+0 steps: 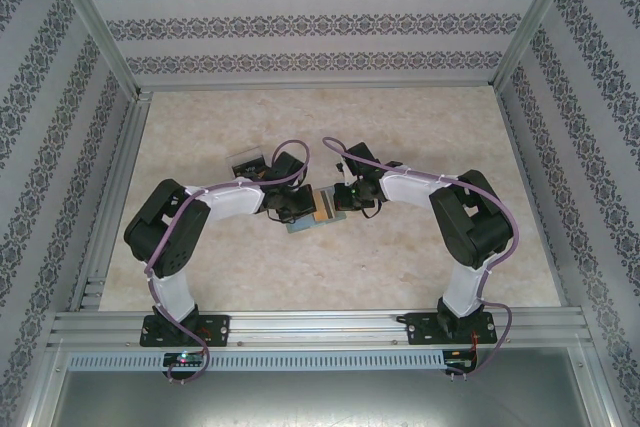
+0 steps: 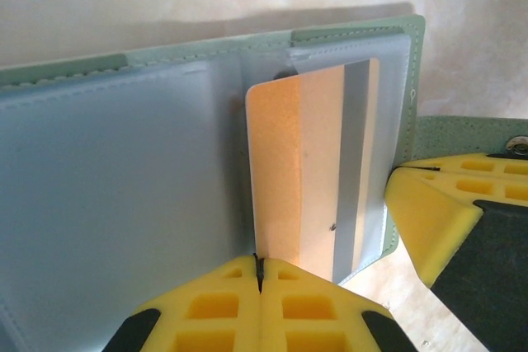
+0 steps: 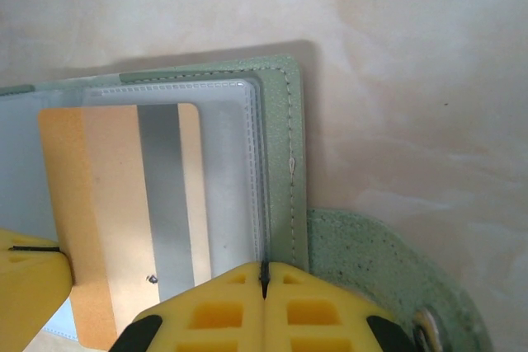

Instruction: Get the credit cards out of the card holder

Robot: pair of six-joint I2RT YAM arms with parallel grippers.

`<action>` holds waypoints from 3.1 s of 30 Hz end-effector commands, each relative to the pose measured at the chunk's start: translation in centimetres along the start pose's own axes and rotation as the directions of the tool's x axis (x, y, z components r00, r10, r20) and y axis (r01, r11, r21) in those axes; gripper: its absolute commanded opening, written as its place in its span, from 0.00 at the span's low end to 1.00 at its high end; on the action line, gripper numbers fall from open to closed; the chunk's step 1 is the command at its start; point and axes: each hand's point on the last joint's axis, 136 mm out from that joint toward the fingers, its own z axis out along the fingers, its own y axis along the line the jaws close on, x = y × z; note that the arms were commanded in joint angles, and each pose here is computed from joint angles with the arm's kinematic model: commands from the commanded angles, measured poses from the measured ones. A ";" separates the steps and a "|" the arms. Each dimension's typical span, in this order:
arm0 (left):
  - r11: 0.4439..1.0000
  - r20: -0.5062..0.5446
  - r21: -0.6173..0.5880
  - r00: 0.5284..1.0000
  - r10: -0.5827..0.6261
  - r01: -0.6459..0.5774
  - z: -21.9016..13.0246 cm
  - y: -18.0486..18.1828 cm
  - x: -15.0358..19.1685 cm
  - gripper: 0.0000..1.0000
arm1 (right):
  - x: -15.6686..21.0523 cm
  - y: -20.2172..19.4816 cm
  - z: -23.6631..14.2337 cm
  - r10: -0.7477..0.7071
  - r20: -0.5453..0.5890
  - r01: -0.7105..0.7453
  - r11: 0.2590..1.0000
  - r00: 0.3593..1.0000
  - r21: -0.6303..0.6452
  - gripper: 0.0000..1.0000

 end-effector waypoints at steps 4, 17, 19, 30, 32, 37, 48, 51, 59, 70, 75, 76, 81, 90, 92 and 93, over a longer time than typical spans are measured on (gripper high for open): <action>1.000 0.018 0.025 1.000 0.009 -0.009 -0.7 -0.2 -0.4 0.04 | 1.3 0.0 1.0 0.006 -0.056 -0.006 1.000 0.998 0.006 0.05; 0.997 0.000 0.076 1.000 -0.013 0.013 0.2 -0.8 -0.3 0.27 | 1.4 0.5 1.2 0.005 -0.059 -0.005 1.000 0.998 0.000 0.06; 0.999 -0.006 0.046 1.000 -0.019 0.020 0.3 -0.2 -0.2 0.27 | 1.3 0.6 1.1 0.003 -0.056 -0.003 1.000 0.998 0.000 0.06; 1.000 0.039 0.006 0.999 0.016 -0.016 -1.7 -0.1 -0.8 0.24 | -0.5 1.6 -1.5 -0.044 0.015 0.044 0.999 0.999 0.015 0.09; 1.000 0.055 -0.004 0.998 0.013 -0.013 -2.3 0.3 -1.1 0.24 | -1.0 2.1 -2.0 -0.059 0.026 0.059 0.998 0.998 0.014 0.09; 1.000 0.062 -0.010 0.998 0.003 -0.002 -2.7 1.1 -1.1 0.24 | -1.1 3.7 -1.9 -0.097 0.021 0.097 0.995 0.995 0.003 0.08; 1.000 0.045 0.002 0.999 -0.009 0.009 -2.3 1.4 -0.6 0.24 | -0.1 2.4 0.0 -0.085 -0.024 0.086 0.995 0.996 0.053 0.05; 1.000 0.039 0.005 0.999 -0.009 0.009 -2.1 1.4 -0.6 0.24 | 0.2 1.8 0.4 -0.075 -0.032 0.077 0.995 0.997 0.063 0.05; 1.000 0.025 0.025 1.000 -0.010 0.010 -1.6 1.1 -0.5 0.25 | 1.4 1.4 1.8 -0.059 -0.081 0.063 0.997 0.995 0.053 0.04; 0.998 -0.001 0.050 1.000 -0.030 0.030 -0.3 0.9 -0.4 0.25 | 1.6 1.2 1.7 -0.050 -0.085 0.054 0.997 0.995 0.055 0.04; 0.998 0.023 0.059 1.000 -0.014 0.012 -1.1 0.1 -0.9 0.25 | 1.5 1.3 1.6 -0.051 -0.084 0.055 0.997 0.995 0.050 0.04; 0.998 0.022 0.063 1.000 -0.010 0.008 -1.1 0.0 -1.0 0.25 | 1.5 1.4 1.7 -0.051 -0.085 0.055 0.997 0.995 0.049 0.04; 0.996 0.014 0.085 1.000 -0.004 0.002 -0.9 -0.7 -1.0 0.23 | 1.6 1.4 1.8 -0.049 -0.088 0.053 0.998 0.995 0.046 0.04; 0.998 -0.007 0.066 1.000 -0.015 0.016 -0.1 -0.4 -0.8 0.23 | 1.6 1.4 1.9 -0.046 -0.091 0.050 0.998 0.995 0.044 0.04; 0.999 -0.017 0.033 0.999 -0.033 0.033 0.2 0.5 -0.5 0.23 | 1.6 1.5 1.8 -0.048 -0.089 0.052 0.998 0.995 0.043 0.04; 0.999 -0.025 0.015 0.999 -0.036 0.036 0.3 0.9 -0.4 0.22 | 1.5 1.5 1.8 -0.047 -0.086 0.051 0.998 0.995 0.042 0.04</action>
